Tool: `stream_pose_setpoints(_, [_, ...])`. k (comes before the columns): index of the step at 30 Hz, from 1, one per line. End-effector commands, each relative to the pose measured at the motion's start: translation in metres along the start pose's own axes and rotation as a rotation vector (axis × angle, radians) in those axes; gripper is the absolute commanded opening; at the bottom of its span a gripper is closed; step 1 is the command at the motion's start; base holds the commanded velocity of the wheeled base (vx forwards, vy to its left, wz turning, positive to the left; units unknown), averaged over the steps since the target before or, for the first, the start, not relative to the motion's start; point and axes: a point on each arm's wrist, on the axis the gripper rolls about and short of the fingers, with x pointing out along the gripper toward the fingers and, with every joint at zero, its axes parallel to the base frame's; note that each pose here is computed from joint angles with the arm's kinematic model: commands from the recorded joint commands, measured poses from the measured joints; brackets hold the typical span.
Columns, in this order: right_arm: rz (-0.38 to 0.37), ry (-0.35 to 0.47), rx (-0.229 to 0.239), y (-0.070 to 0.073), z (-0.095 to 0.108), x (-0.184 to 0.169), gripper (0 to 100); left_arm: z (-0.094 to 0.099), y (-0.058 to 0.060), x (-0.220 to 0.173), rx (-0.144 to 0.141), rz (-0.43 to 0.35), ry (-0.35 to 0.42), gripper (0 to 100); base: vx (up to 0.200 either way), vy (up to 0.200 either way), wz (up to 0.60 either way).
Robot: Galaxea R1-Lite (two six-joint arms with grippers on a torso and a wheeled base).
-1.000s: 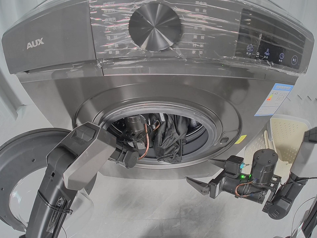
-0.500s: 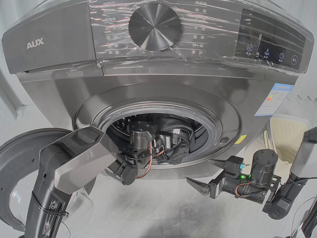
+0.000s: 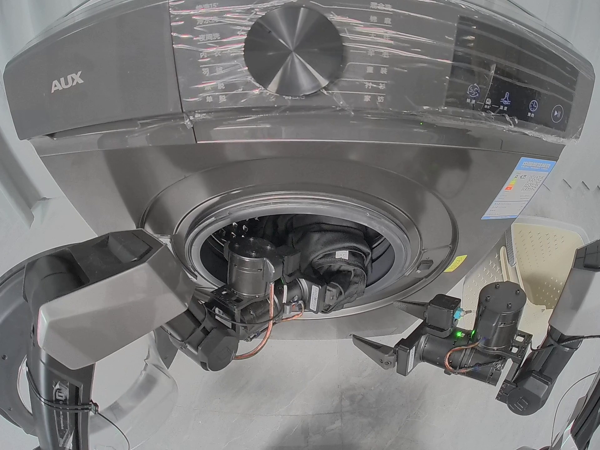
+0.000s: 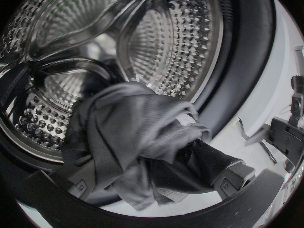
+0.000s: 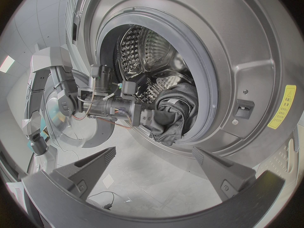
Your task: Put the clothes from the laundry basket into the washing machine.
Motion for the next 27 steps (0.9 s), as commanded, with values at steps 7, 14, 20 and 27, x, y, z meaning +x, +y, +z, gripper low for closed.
stream_pose_setpoints(7, [0.001,-0.003,0.000,0.000,0.001,0.000,100,0.009,-0.012,-0.008,0.018,-0.091,-0.016,100,0.000,0.000,0.00])
stream_pose_setpoints(14, [0.001,-0.005,-0.002,0.000,0.001,0.000,100,-0.001,-0.014,0.020,0.018,-0.112,-0.044,100,0.000,0.000,0.00])
stream_pose_setpoints(20, [0.001,-0.003,-0.002,0.000,0.001,0.000,100,-0.015,-0.012,0.049,0.008,-0.111,-0.070,100,0.000,0.000,0.00])
stream_pose_setpoints(27, [0.001,-0.003,-0.002,0.000,0.001,0.000,100,-0.021,-0.010,0.058,0.004,-0.101,-0.081,0,0.000,0.000,0.00])
